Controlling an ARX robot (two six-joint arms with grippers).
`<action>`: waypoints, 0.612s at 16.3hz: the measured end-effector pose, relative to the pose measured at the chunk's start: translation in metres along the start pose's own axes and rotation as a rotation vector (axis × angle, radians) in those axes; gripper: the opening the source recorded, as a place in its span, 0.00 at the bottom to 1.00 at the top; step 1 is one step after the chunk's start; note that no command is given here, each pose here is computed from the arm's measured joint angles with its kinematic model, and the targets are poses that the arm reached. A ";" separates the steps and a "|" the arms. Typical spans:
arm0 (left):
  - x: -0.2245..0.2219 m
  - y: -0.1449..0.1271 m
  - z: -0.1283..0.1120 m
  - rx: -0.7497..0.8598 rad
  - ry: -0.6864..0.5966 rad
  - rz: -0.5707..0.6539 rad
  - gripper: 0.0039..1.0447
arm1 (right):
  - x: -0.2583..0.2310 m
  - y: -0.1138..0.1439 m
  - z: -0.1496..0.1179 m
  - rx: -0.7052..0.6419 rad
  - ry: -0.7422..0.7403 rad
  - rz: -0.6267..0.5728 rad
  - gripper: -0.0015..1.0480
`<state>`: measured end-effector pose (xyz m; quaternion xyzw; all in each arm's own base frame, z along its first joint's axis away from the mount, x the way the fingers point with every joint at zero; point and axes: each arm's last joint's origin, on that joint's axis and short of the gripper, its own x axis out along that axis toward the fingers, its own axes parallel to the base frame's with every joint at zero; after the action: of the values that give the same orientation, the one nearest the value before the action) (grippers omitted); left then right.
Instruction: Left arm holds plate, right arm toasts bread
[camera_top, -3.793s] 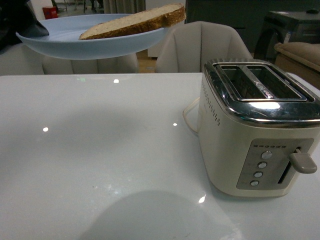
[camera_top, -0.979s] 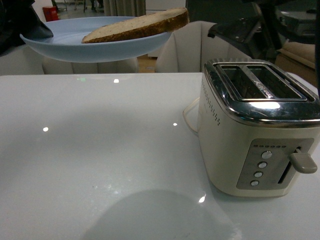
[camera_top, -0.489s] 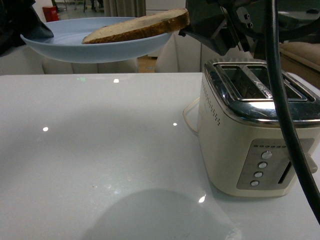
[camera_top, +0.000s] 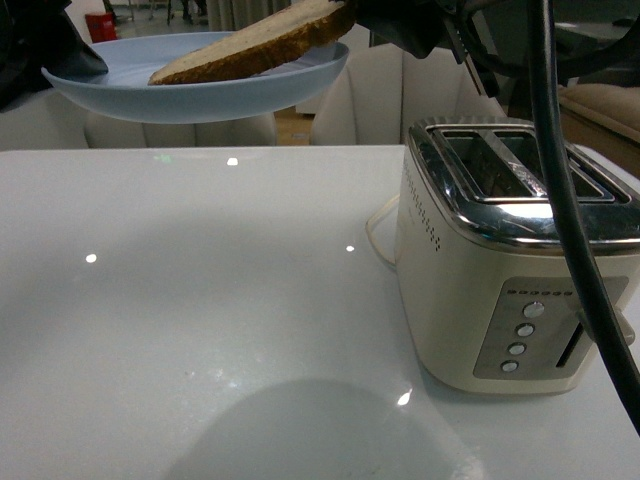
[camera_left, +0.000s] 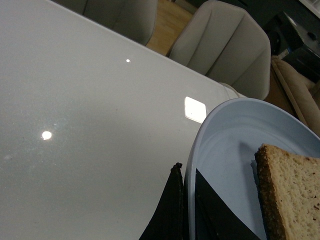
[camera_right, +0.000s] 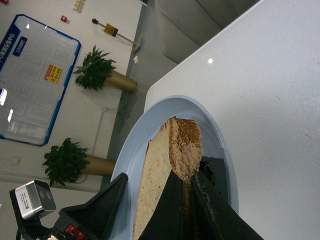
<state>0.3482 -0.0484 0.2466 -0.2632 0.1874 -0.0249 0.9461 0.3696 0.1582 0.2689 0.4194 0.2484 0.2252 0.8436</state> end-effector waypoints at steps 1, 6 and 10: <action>0.000 0.000 0.000 0.000 0.000 0.000 0.03 | 0.000 0.001 0.001 -0.011 -0.013 0.002 0.03; 0.000 0.000 0.000 0.000 0.000 0.000 0.03 | -0.022 0.012 0.013 -0.143 -0.137 -0.025 0.03; 0.000 0.000 0.000 0.000 0.000 0.000 0.03 | -0.066 0.011 0.040 -0.374 -0.369 -0.171 0.03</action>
<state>0.3482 -0.0484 0.2466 -0.2634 0.1872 -0.0249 0.9460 0.3412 0.1013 0.3138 0.2677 0.0793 0.1149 0.9533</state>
